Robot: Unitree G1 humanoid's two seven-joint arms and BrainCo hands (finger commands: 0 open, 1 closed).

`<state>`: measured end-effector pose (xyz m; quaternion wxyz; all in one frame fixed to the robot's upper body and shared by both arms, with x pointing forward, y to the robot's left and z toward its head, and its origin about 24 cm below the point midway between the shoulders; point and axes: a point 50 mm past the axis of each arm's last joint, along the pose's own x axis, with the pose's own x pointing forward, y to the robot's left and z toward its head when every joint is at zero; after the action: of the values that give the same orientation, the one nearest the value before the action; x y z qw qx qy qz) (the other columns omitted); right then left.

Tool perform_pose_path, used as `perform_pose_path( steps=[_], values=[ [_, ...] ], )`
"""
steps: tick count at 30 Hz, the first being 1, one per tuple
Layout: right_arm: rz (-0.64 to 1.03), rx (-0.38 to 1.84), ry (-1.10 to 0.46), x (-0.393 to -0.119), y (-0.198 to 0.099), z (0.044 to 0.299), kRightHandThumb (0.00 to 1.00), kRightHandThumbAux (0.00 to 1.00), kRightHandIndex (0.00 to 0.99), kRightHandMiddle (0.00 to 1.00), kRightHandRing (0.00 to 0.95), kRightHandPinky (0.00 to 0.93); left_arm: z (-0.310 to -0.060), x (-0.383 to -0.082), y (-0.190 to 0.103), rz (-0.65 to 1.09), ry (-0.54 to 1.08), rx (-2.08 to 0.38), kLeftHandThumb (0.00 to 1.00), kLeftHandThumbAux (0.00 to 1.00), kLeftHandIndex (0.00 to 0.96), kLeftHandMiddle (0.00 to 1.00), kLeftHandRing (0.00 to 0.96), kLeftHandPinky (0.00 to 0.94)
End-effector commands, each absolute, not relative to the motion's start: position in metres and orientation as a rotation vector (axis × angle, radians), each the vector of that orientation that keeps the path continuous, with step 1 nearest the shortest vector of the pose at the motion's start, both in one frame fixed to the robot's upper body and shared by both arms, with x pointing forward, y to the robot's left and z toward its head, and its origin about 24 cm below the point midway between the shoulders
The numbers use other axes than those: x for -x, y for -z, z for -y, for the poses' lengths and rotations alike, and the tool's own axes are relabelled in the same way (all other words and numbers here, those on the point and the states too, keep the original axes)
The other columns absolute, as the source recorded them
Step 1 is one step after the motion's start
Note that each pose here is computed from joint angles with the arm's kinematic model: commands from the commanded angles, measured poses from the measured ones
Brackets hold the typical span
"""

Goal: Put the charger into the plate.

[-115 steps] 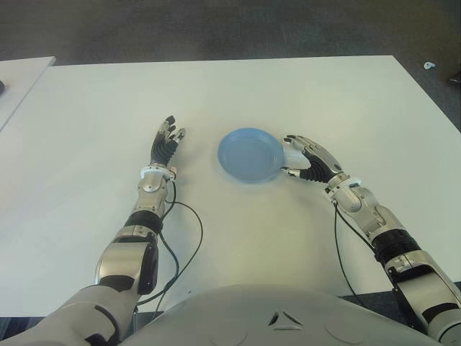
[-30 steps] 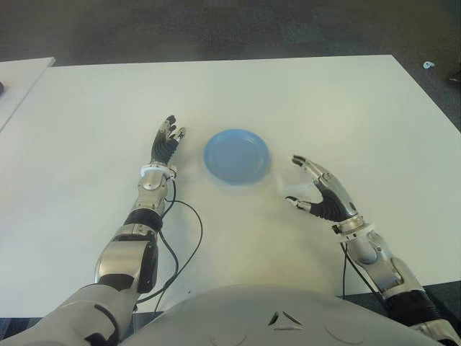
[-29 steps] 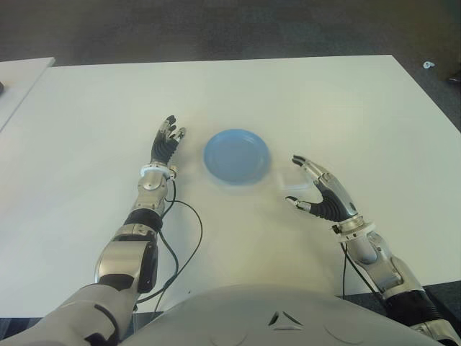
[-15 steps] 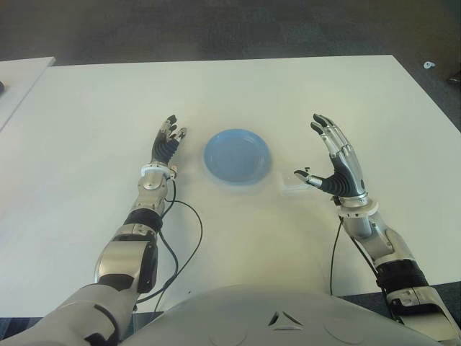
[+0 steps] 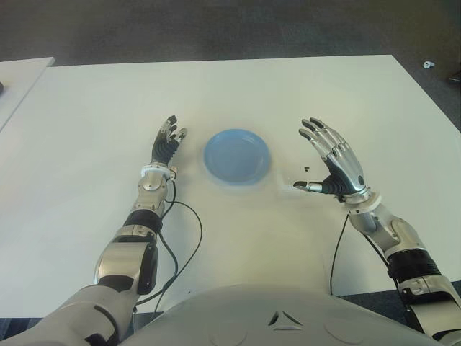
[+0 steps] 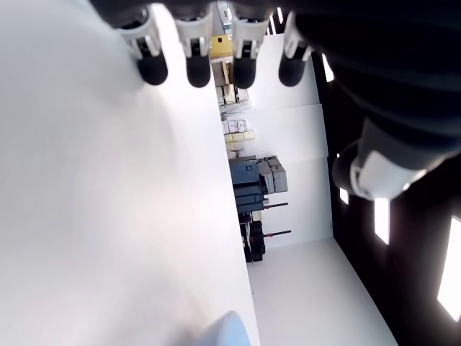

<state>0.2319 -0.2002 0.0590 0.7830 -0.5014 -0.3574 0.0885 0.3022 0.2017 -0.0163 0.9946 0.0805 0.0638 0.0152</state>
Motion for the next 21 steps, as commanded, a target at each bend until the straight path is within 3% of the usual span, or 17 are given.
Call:
perform_pose_path(
  steps=[1, 14, 21],
  values=[
    [0.751, 1.144, -0.244, -0.234, -0.059, 0.199, 0.332, 0.179, 0.000, 0.000, 0.000, 0.000, -0.197, -0.290, 0.034, -0.220, 0.000, -0.173, 0.000, 0.527, 0.000, 0.041, 0.021, 0.006],
    [0.726, 1.159, -0.253, -0.237, -0.054, 0.198, 0.283, 0.246, 0.000, 0.000, 0.000, 0.000, -0.197, -0.290, 0.034, -0.225, 0.003, -0.177, 0.000, 0.536, 0.000, 0.033, 0.012, 0.000],
    [0.673, 1.194, -0.289, -0.241, -0.048, 0.205, 0.272, 0.230, 0.000, 0.000, 0.000, 0.000, -0.196, -0.291, 0.034, -0.225, 0.006, -0.178, 0.000, 0.533, 0.000, 0.036, 0.014, 0.001]
  ],
)
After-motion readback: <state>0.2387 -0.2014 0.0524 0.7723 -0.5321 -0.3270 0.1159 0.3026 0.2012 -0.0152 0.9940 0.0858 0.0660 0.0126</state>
